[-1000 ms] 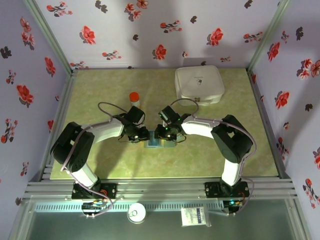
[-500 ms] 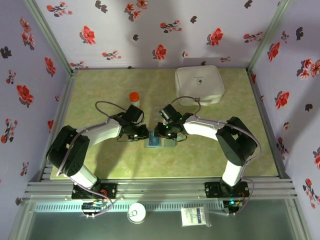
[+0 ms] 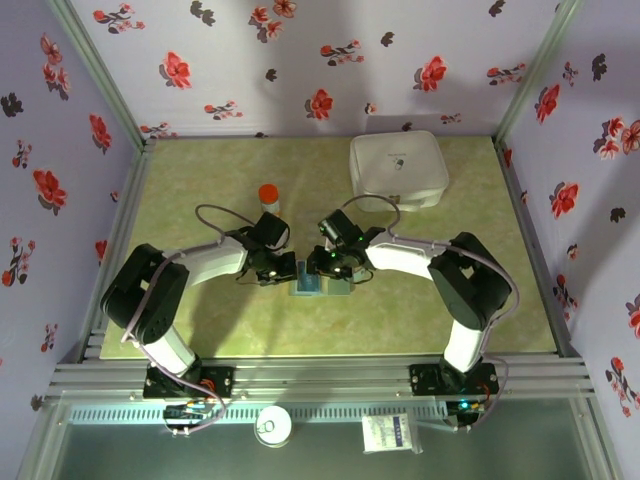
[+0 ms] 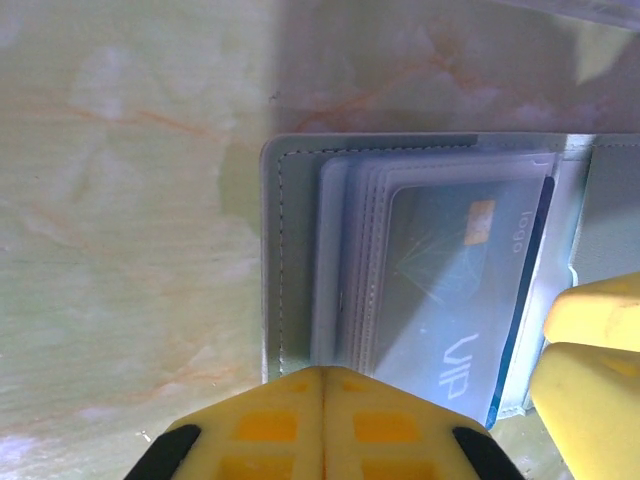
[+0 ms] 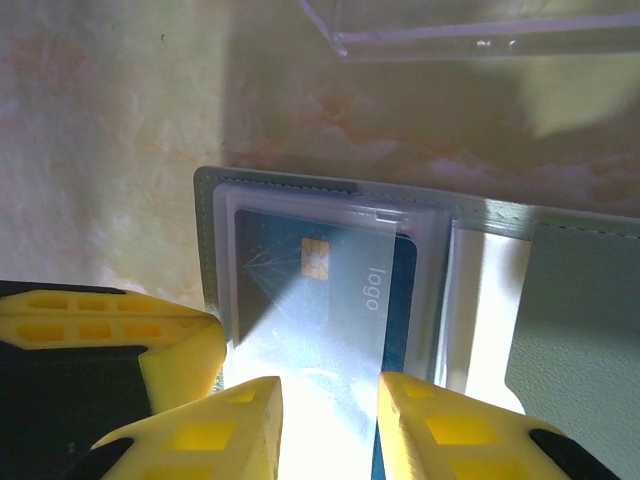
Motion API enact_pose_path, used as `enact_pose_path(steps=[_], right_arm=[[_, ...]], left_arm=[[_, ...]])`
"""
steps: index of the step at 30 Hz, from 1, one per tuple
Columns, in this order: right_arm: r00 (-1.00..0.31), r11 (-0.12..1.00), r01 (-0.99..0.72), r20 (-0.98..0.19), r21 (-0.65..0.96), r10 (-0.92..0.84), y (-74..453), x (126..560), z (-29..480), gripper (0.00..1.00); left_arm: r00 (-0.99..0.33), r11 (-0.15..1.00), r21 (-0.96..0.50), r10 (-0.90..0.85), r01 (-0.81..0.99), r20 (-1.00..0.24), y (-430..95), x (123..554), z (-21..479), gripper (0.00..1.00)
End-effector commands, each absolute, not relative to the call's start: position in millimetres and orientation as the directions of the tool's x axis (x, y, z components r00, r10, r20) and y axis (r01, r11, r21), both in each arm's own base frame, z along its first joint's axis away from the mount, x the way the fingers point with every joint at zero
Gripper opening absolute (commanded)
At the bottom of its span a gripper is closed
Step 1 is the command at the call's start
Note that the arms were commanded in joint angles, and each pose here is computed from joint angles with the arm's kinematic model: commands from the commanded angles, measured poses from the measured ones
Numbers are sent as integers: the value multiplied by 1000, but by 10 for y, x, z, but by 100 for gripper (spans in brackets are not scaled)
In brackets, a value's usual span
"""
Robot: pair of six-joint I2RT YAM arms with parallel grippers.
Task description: Take the credit cards out of the card holder
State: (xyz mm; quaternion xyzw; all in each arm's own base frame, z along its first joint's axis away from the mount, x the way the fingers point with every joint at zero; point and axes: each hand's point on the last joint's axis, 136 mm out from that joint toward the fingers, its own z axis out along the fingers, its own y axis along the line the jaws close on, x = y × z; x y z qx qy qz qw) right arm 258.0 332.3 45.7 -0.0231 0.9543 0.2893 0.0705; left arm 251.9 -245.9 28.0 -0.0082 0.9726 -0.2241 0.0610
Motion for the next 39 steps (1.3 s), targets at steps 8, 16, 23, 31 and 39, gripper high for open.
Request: enact_pose_path(steps=[8,16,23,31,39], right_arm=[[-994,832,-56,-105,552,2,3334,2534,283,29],[-993,875,-61,-121,481,-3,3184,2533,274,31],[-987,873,-82,-159,481,-4,3174,2572,427,34],[-984,872,-87,-180,483,2,3152,2582,500,34],[-986,843,-81,-167,532,11,3243,2578,515,34]], left_arm=[[-994,905,-426,-34,11,-99,-2418,2493,235,5],[-994,903,-429,-33,14,-102,-2422,2498,254,4],[-992,898,-439,-33,25,-124,-2442,2544,367,3],[-984,888,-457,-39,46,-174,-2451,2613,625,3],[-990,853,-518,-3,70,-139,-2653,2619,617,1]])
